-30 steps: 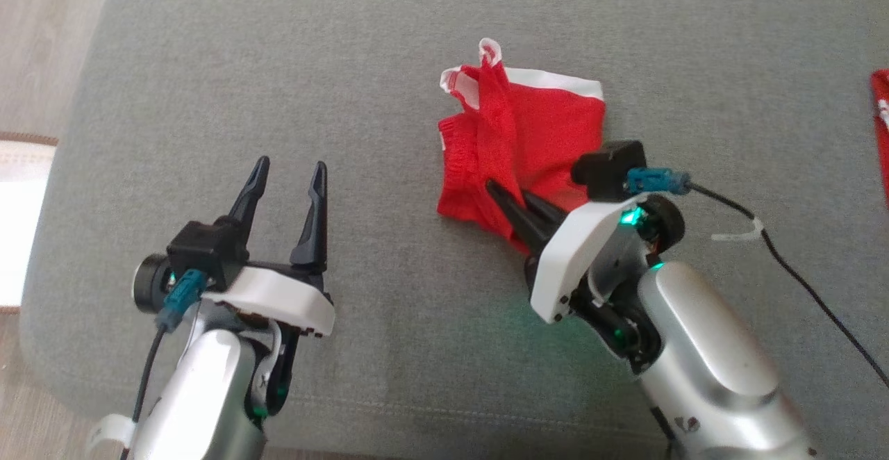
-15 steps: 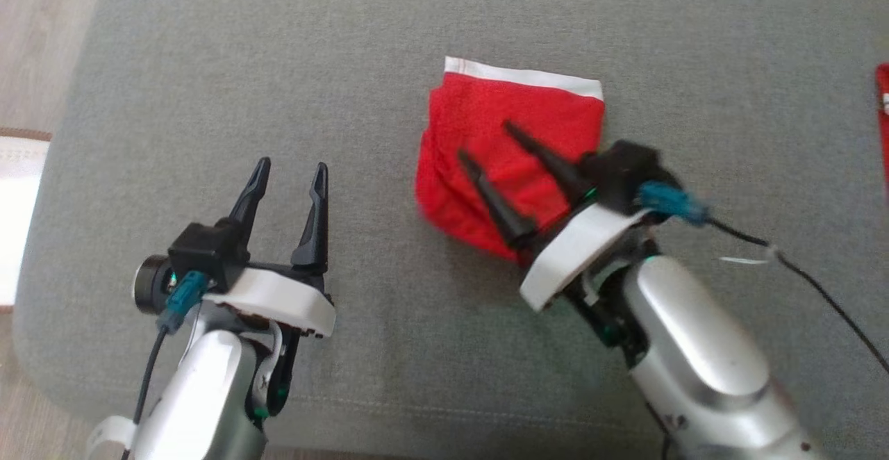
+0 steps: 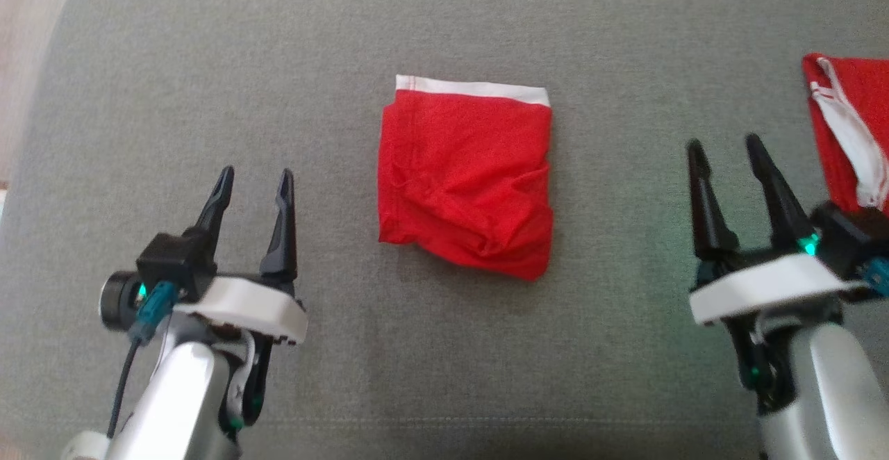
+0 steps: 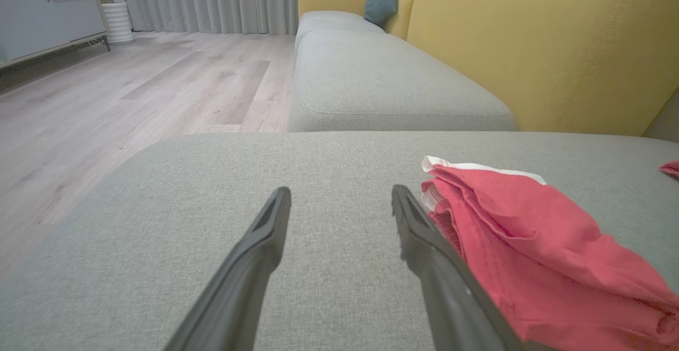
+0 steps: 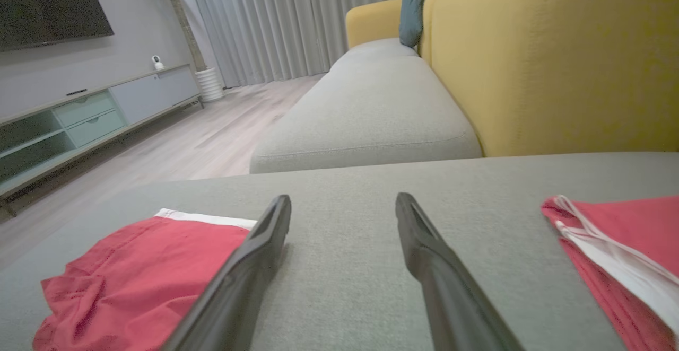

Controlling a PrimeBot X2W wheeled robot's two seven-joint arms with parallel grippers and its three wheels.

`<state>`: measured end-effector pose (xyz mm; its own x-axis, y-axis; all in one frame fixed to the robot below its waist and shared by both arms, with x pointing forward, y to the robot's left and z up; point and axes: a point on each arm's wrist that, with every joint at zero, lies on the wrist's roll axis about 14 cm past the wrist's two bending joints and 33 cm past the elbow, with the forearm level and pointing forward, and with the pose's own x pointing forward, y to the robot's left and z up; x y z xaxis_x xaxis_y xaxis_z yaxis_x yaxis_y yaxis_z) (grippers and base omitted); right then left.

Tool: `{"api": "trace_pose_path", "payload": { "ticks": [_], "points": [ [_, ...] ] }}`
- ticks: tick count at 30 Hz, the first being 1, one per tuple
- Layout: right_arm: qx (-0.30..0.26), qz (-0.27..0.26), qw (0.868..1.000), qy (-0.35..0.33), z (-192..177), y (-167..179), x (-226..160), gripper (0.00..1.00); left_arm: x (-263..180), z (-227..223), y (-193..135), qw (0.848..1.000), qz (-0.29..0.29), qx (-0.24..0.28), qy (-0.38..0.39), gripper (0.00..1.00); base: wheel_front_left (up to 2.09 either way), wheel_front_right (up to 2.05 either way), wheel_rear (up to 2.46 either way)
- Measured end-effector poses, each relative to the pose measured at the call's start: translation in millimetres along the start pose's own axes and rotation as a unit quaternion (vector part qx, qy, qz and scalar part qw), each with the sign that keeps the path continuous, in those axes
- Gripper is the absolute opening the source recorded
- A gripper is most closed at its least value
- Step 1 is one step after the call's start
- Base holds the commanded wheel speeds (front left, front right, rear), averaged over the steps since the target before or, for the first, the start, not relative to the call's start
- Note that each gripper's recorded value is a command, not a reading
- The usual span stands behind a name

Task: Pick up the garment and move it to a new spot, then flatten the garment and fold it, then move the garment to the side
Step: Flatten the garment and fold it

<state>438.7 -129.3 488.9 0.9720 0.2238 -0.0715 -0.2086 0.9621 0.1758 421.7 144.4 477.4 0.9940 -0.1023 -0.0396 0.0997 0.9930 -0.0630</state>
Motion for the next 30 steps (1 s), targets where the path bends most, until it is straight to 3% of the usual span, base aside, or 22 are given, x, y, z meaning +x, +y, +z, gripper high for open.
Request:
{"api": "trace_pose_path", "payload": {
  "ticks": [15, 30],
  "points": [
    [0.003, -0.049, 0.999, 0.001, 9, -18, -60, 1.0, -35, 4, 0, 1.0, -0.002, 0.016, 0.015, 1.0, 0.0, 0.0, 0.0],
    [-0.013, -0.042, 0.999, 0.004, 17, -6, -83, 1.0, -60, 16, 9, 1.0, 0.018, 0.022, 0.005, 1.0, 0.0, 0.0, 0.0]
  ]
}}
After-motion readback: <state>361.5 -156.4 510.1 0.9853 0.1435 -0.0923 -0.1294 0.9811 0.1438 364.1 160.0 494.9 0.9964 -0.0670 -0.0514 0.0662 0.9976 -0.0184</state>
